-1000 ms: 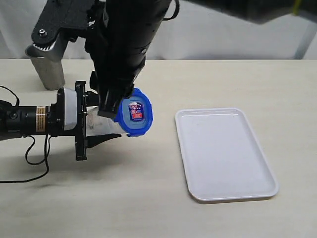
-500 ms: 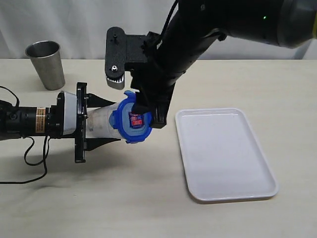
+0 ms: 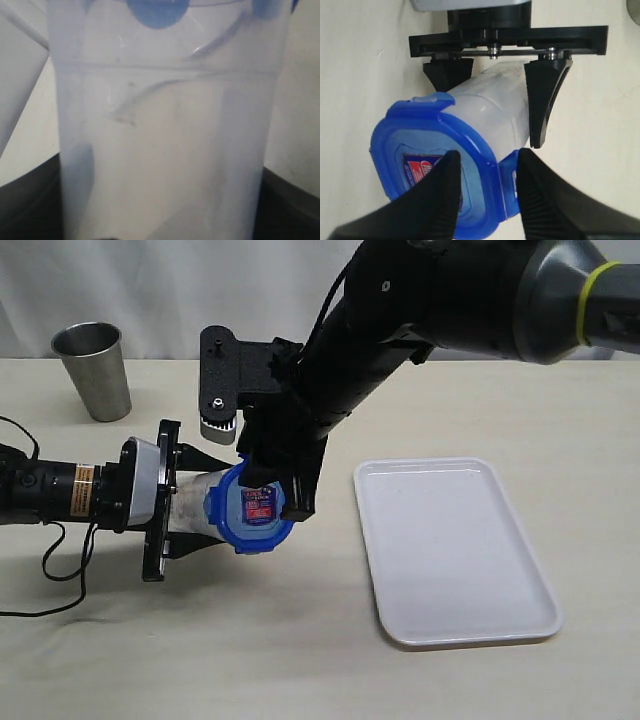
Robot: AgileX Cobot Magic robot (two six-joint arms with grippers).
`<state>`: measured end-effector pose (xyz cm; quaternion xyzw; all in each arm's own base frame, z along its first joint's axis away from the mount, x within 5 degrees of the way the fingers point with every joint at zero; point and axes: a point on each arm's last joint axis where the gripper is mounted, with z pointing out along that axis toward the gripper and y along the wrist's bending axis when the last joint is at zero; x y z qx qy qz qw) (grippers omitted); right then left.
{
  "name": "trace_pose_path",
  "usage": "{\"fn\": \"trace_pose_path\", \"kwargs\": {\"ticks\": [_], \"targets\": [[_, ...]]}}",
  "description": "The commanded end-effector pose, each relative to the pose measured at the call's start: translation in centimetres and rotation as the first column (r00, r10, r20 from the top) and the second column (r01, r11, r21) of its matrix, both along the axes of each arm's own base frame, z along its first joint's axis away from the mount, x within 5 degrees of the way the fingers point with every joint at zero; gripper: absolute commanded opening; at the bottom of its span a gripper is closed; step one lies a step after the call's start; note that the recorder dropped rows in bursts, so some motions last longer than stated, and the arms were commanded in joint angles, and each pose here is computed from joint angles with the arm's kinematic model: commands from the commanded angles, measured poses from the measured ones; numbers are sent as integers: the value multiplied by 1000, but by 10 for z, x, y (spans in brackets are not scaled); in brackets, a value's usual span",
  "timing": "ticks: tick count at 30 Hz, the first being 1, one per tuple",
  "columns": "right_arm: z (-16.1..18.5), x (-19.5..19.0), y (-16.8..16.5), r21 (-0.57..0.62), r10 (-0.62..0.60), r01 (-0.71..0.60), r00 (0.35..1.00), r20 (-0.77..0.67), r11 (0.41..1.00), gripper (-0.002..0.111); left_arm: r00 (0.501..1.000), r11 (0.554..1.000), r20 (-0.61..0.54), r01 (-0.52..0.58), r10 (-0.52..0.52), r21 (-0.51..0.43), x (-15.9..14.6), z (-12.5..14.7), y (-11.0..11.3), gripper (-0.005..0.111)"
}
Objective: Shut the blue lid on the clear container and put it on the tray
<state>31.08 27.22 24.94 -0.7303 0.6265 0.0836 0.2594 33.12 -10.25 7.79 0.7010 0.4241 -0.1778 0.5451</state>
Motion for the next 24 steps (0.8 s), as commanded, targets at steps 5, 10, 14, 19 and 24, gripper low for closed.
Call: {"fn": "trace_pose_path", "kwargs": {"ticks": [5,10,14,19,24], "targets": [[-30,-1,5,-42,4,-9,992,-123,999,31,994,987,-84,-83,72,-136,5,13,-4,0],[-42,-3,8,-66,9,-21,985,-170,998,31,993,987,-87,-85,73,-137,5,13,-4,0],[-48,-10,17,-83,40,-55,984,-172,995,31,993,987,-91,-84,72,-137,5,13,-5,0],[-52,-15,26,-113,40,-56,989,-142,992,25,992,987,-108,-85,70,-138,5,13,-5,0],[-53,-15,26,-115,25,-44,987,-157,992,24,992,988,-112,-76,61,-134,4,12,-5,0]]}}
